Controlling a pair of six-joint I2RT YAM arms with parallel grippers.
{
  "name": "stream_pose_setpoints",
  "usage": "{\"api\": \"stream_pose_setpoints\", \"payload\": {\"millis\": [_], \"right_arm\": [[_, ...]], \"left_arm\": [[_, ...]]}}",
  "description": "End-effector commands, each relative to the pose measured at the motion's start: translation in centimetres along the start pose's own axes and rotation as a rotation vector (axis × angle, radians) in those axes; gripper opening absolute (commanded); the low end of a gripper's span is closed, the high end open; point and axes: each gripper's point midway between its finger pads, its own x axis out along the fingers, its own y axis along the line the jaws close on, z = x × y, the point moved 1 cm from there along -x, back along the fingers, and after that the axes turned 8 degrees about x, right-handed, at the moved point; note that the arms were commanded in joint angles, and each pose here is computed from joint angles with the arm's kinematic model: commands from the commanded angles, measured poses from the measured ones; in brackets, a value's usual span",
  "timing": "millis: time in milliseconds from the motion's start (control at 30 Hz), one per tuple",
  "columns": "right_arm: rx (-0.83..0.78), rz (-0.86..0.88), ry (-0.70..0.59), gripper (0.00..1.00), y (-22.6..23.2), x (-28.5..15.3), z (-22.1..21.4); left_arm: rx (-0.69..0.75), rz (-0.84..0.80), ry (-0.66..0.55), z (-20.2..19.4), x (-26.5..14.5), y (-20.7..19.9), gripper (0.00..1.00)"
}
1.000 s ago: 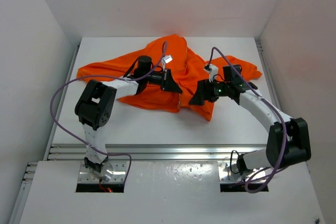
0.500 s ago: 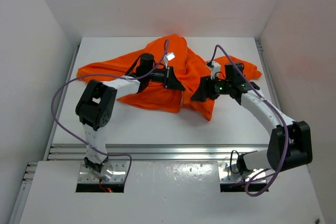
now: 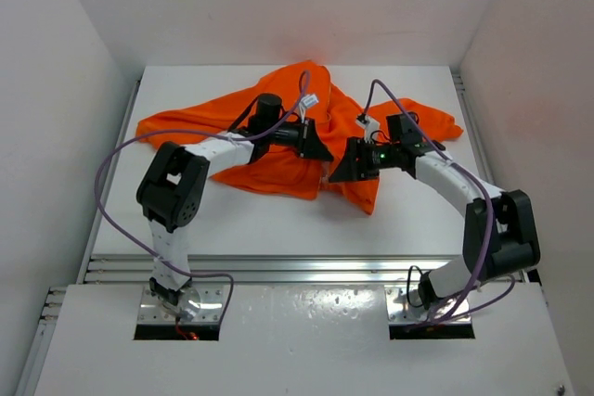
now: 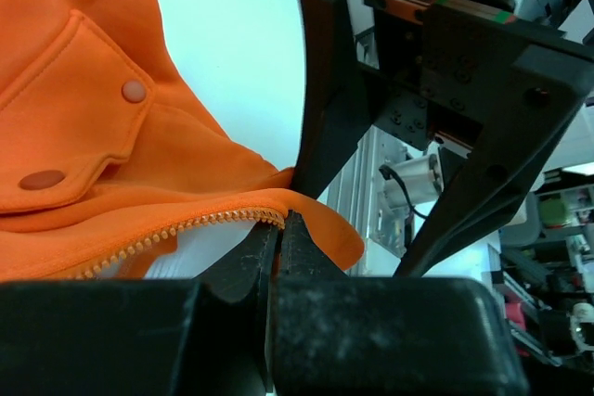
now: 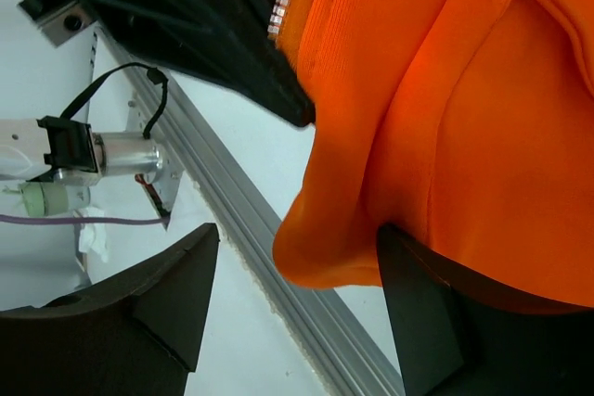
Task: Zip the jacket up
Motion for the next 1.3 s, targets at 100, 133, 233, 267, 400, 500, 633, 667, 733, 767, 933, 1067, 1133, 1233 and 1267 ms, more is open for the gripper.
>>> {"api": "stream_pose_setpoints", "payload": {"millis": [100,133,233,267,400,500,633,667,733,767,933,1067,1133,1233,1267], "right_arm": [[-0.001,0.034,-0.012,0.66,1.0,0.5,1.8],[0.000,0.031,-0.012,0.66,0.9,0.6,1.9],[0.014,0.021,-0.012,0.60,0.6,0.8,2.0],[0.021,0.012,-0.017,0.56,0.3,0.8,2.1],[0.033,0.008,-0.025,0.43,-0.1,0.7,2.5],[0.026,0.008,-0.026,0.37,-0.1,0.7,2.5],[0.031,0.003,-0.020,0.40,-0.4,0.7,2.3],[0.034,-0.001,-0.017,0.41,-0.5,0.8,2.2],[0.037,-0.014,-0.018,0.42,-0.8,0.8,2.1],[0.035,-0.019,-0.020,0.42,-0.9,0.8,2.1],[0.068,-0.077,-0.032,0.41,-2.0,0.8,1.8],[0.061,-0.096,-0.046,0.38,-2.2,0.7,1.9],[0.068,-0.100,-0.048,0.37,-2.3,0.7,1.9],[0.072,-0.098,-0.056,0.35,-2.3,0.7,2.1],[0.070,-0.095,-0.055,0.35,-2.4,0.8,2.0]], "left_arm": [[0.172,-0.012,-0.011,2.1,1.0,-2.4,0.00],[0.172,-0.012,-0.011,2.1,1.0,-2.4,0.00],[0.172,-0.012,-0.011,2.1,1.0,-2.4,0.00],[0.172,-0.012,-0.011,2.1,1.0,-2.4,0.00],[0.172,-0.012,-0.011,2.1,1.0,-2.4,0.00],[0.169,-0.014,-0.016,2.4,0.9,-2.8,0.00],[0.175,-0.017,-0.025,2.6,1.0,-2.9,0.00],[0.164,-0.017,-0.025,2.6,1.0,-2.9,0.00],[0.161,-0.019,-0.030,2.8,1.0,-3.0,0.00],[0.168,-0.021,-0.035,2.9,1.0,-3.1,0.00],[0.152,-0.032,-0.058,3.6,1.0,-3.5,0.00],[0.136,-0.034,-0.063,3.7,1.0,-3.6,0.00],[0.136,-0.034,-0.063,3.7,1.0,-3.6,0.00],[0.135,-0.037,-0.068,4.0,1.2,-3.5,0.00],[0.135,-0.037,-0.068,4.0,1.2,-3.5,0.00]]}}
